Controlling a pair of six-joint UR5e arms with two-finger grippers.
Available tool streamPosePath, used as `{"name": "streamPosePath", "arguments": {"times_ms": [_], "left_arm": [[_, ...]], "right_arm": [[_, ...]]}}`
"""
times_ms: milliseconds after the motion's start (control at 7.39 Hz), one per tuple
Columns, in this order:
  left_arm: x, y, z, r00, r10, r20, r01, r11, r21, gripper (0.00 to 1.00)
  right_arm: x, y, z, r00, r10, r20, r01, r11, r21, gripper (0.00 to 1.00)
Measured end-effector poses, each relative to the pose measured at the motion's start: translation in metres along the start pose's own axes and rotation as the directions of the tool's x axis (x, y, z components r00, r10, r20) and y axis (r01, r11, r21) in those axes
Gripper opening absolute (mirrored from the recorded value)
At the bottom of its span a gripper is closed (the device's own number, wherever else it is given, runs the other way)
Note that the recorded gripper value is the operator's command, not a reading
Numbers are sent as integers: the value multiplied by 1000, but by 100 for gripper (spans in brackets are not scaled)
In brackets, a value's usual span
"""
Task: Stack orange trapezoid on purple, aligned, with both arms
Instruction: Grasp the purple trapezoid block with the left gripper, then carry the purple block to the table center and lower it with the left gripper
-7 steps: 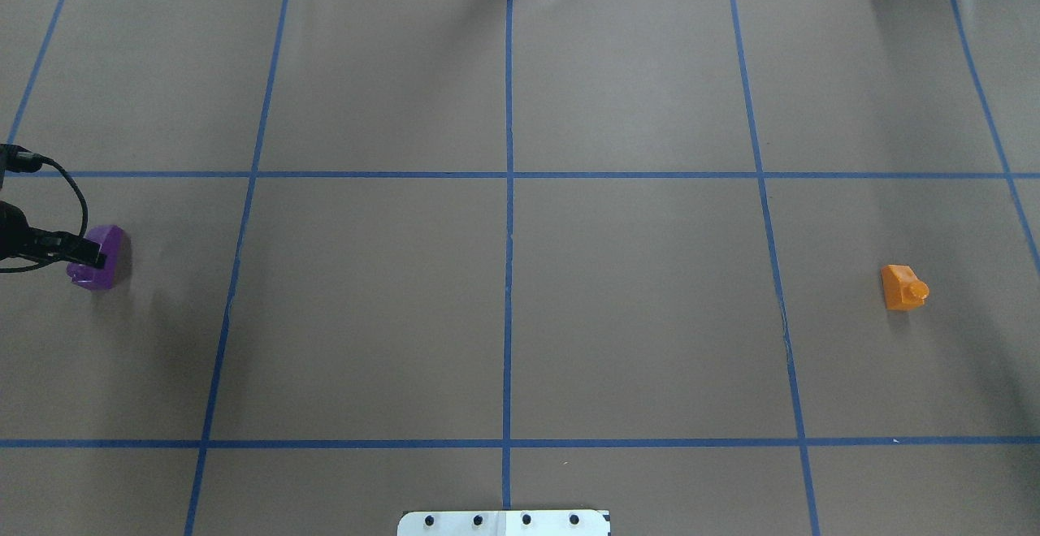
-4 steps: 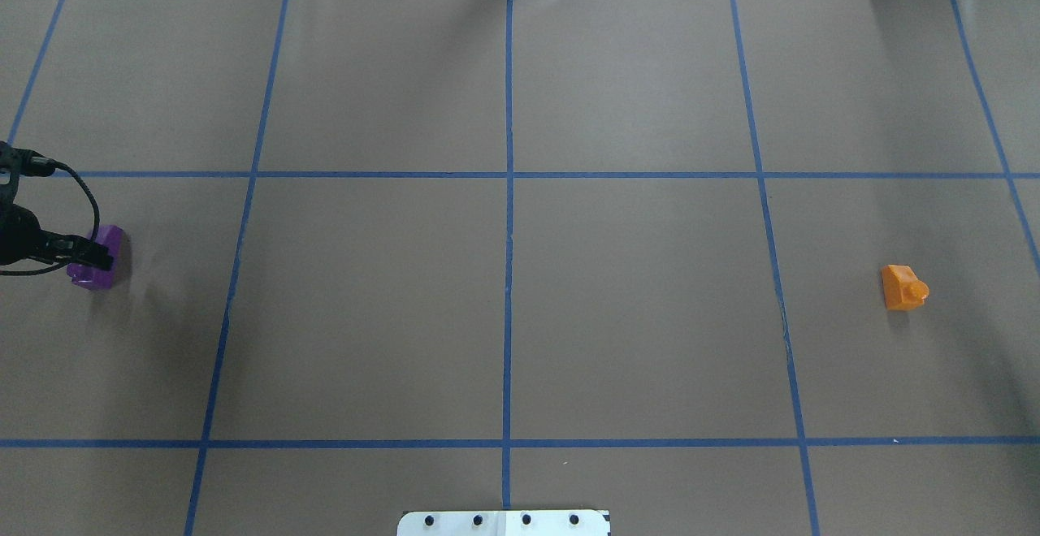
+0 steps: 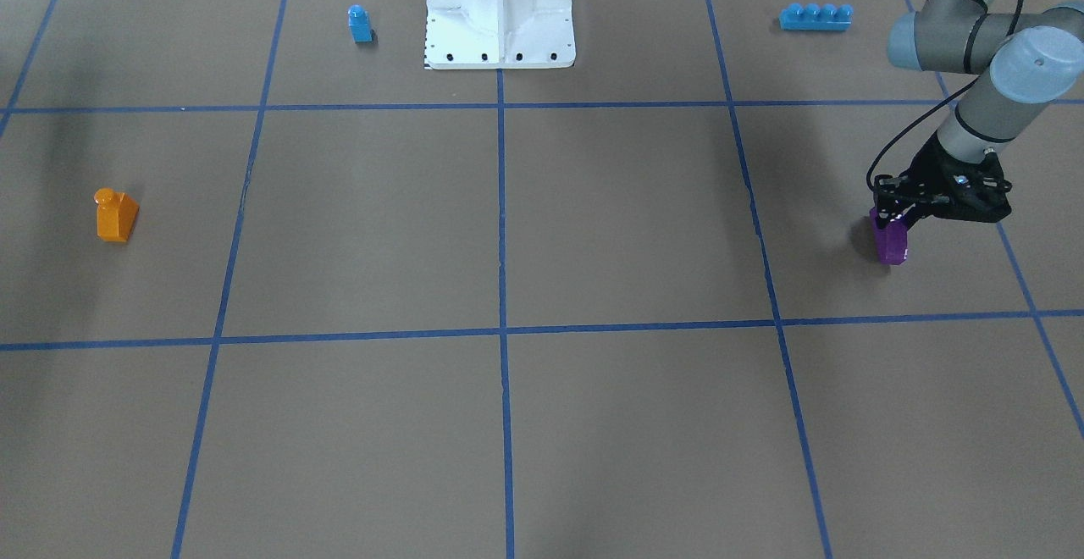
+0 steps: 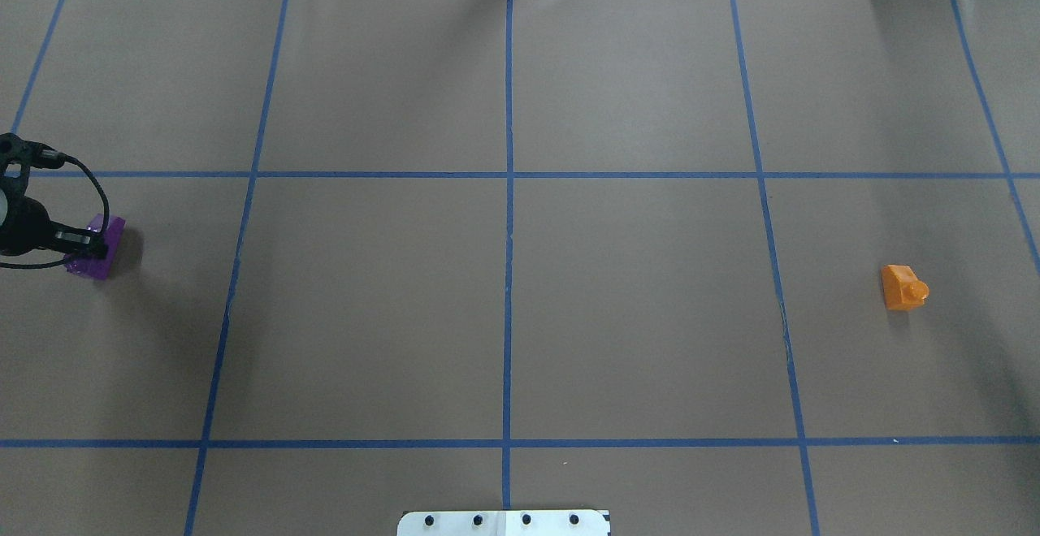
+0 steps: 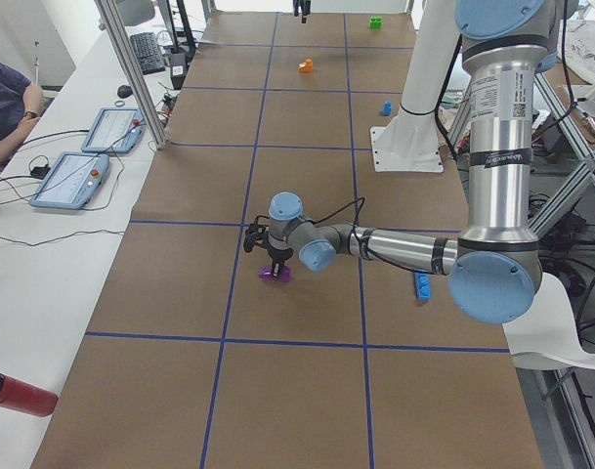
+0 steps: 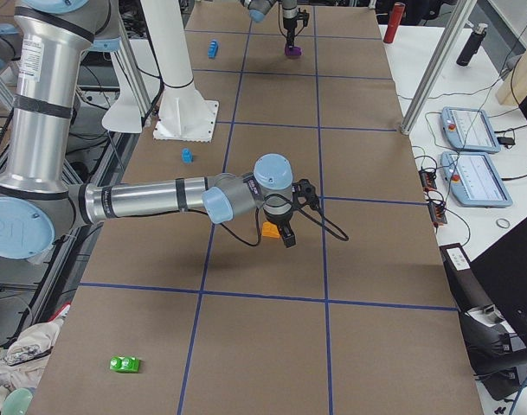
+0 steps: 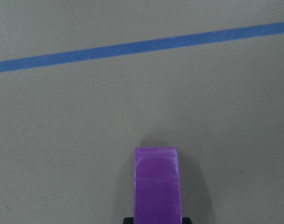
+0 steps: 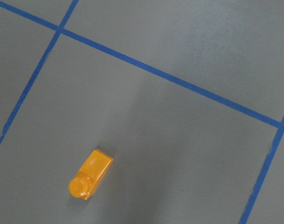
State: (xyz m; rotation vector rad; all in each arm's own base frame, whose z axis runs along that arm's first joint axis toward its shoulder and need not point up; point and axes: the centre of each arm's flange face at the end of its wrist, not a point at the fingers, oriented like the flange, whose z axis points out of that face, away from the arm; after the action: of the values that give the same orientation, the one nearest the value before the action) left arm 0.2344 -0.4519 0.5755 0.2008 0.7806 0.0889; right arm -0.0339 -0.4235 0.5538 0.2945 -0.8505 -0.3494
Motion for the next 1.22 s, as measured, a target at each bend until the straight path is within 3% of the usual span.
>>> {"name": "streamPosePath", "arguments": {"times_ms": [271, 541, 812, 1218], "left_arm": [[54, -19, -33, 1000, 12, -18, -12, 1000, 7, 0], [159, -55, -65, 999, -7, -39, 6, 1000, -22, 0], [292, -62, -60, 993, -67, -93, 62, 996, -57, 0], [471, -78, -22, 984, -150, -92, 147, 989, -35, 0]], "right_arm": [[0, 0, 0, 1000, 0, 0, 0, 1000, 0, 100], [0, 0, 0, 1000, 0, 0, 0, 1000, 1, 100], [0, -1, 0, 1000, -1, 0, 1, 1000, 2, 100], [0, -1, 0, 1000, 0, 1, 0, 1000, 1, 100]]}}
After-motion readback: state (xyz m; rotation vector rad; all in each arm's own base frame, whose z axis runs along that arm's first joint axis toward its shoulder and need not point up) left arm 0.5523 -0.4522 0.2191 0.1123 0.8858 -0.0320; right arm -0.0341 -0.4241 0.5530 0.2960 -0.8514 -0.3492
